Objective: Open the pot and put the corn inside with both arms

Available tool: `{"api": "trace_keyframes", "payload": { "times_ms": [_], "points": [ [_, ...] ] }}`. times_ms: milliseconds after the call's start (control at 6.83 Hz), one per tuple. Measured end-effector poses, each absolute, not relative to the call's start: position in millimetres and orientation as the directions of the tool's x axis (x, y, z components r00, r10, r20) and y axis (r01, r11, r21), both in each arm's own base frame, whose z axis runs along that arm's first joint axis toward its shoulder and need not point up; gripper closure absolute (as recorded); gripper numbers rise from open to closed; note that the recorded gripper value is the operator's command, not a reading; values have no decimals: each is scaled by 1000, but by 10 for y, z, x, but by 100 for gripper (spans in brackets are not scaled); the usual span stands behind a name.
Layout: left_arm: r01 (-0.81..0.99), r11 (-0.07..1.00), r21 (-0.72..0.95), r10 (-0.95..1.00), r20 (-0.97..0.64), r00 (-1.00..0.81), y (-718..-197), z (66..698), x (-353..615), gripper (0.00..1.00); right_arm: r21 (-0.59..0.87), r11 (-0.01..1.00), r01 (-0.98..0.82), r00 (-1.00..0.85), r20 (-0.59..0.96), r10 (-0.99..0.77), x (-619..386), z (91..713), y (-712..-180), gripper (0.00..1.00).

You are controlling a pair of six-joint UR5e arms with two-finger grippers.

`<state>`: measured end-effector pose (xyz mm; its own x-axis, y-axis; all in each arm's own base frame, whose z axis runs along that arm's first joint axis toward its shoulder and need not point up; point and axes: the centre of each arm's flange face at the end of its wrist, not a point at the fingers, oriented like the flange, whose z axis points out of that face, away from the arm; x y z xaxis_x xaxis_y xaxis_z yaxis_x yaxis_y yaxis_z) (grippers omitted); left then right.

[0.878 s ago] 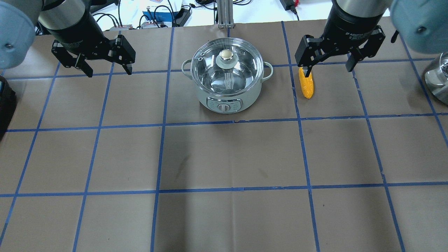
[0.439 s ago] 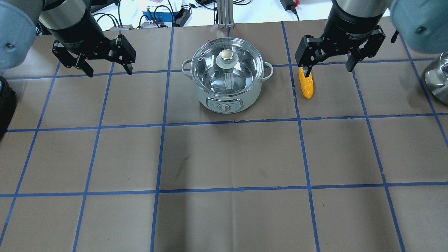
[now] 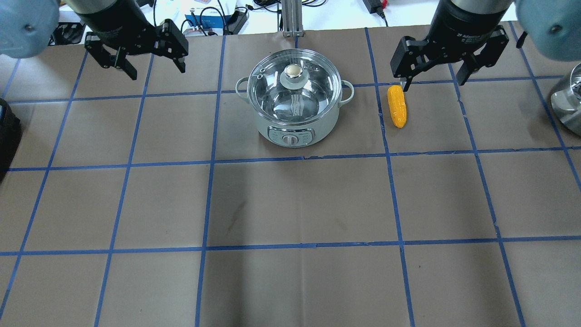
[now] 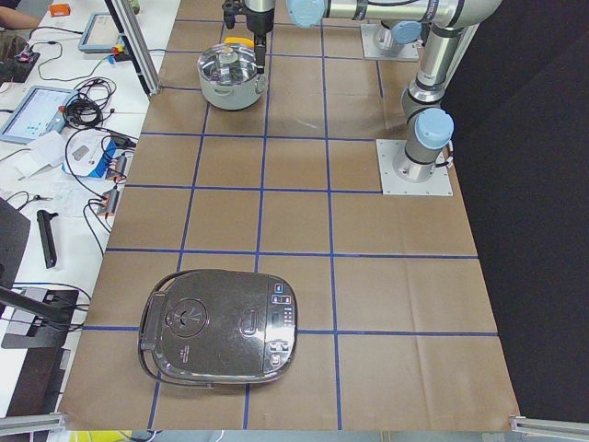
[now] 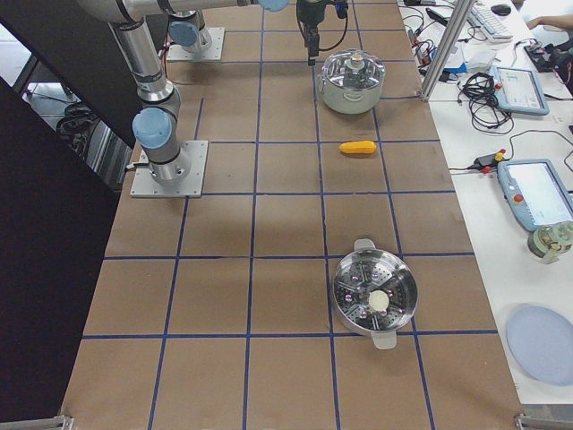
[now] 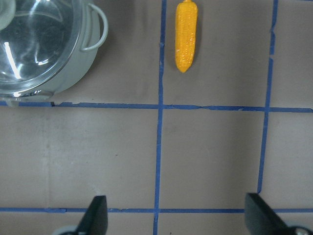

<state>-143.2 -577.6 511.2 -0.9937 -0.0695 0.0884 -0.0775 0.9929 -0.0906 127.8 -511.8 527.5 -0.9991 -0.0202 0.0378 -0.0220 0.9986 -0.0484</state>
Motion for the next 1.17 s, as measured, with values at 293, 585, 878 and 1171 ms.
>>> {"api": "trace_keyframes", "payload": {
  "times_ms": [293,585,878,1171],
  "points": [
    [-101,989,-106,-86,138,-987,-6295,4847,-2295,0,-44,998,35,-999,36,37,847,5195,-5687,7],
    [-136,982,-128,-114,169,-979,-6625,4127,-3152,0,-15,999,39,-999,32,39,713,4487,-6383,8],
    [-136,985,-108,-117,166,-979,-6722,3676,-3430,0,-19,999,36,-999,-1,36,707,3463,-6790,8],
    [-143,984,-106,-124,167,-978,-6764,3514,-3478,19,-61,998,32,-999,-11,31,724,2572,-6921,8]
  ]
}}
